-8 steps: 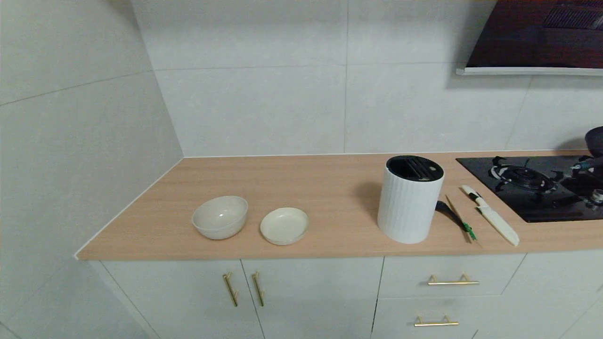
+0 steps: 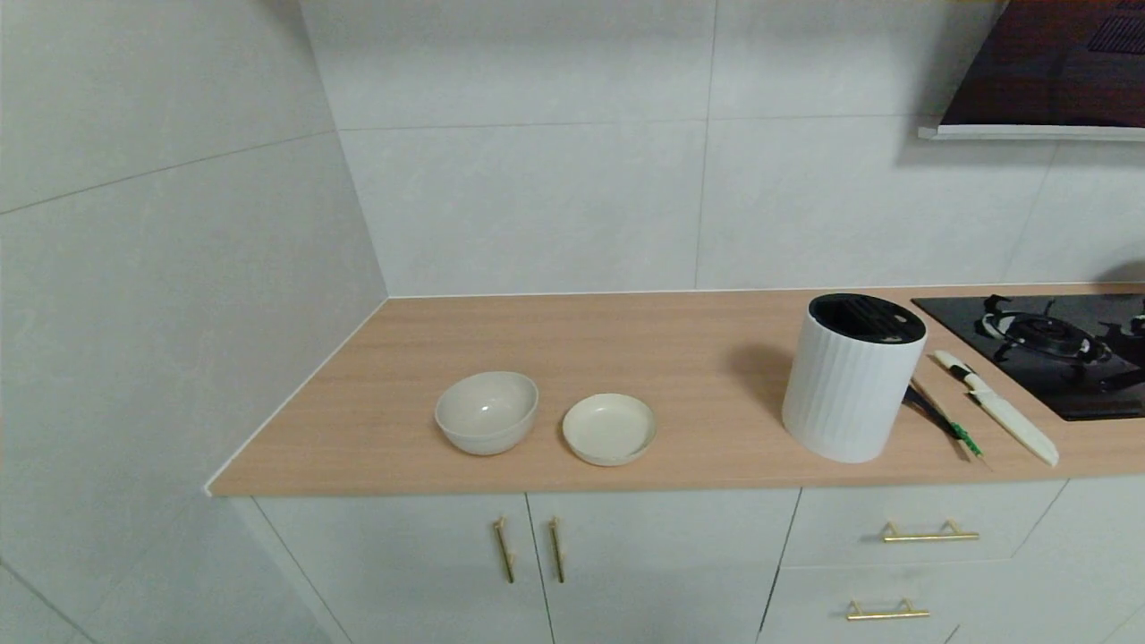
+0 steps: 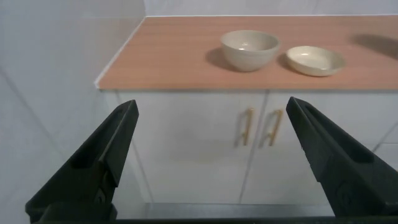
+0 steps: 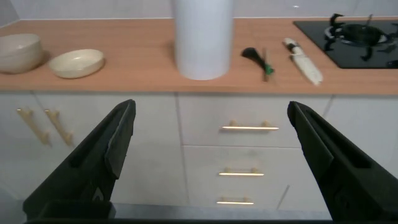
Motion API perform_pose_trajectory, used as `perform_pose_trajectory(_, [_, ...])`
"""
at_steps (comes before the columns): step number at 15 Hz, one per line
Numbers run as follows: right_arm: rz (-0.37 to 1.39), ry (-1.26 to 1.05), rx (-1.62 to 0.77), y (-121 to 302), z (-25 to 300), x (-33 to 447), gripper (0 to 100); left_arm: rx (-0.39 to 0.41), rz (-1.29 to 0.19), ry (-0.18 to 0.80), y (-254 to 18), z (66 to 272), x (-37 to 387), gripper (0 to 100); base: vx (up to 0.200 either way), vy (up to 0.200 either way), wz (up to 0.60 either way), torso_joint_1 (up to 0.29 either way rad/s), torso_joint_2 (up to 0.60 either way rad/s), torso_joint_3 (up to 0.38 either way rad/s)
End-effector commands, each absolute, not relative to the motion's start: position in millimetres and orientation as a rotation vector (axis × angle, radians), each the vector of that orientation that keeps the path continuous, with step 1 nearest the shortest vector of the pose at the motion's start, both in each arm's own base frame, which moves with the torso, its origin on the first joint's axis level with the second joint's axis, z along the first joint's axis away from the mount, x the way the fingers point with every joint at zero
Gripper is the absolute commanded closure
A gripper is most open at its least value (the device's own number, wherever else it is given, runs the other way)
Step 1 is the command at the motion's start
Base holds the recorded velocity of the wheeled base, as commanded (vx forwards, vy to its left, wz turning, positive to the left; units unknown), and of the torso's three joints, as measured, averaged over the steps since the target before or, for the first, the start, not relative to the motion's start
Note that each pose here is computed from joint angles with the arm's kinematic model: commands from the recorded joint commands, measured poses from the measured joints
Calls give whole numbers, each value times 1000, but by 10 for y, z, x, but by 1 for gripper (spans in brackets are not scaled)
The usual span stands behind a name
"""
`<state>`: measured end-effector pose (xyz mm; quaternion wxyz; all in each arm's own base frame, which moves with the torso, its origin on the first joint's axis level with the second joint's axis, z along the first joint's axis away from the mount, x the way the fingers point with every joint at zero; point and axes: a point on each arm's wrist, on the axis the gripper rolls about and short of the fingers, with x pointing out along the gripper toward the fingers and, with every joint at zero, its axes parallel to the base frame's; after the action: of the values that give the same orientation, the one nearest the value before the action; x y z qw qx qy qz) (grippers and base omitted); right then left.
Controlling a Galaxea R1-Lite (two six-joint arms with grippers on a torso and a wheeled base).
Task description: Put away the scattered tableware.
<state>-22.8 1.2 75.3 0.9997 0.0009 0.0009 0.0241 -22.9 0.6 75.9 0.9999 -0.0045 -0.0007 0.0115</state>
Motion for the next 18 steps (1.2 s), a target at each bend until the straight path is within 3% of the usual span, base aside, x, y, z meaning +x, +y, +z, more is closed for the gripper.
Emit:
perform_pose_trajectory(1, [49,2,2,12,753,-228,0,-9,23,-2,6,759,-229,0,0,200,0,-2,-2,2])
perform_pose_trajectory(9, [48,2,2,11,753,-228,0,-9,23,-2,6,759,-229,0,0,200,0,3,3,2])
perform_pose_trajectory(18, [48,2,2,11,753,-228,0,-6,23,-2,6,759,-229,0,0,0,0,0,0,0])
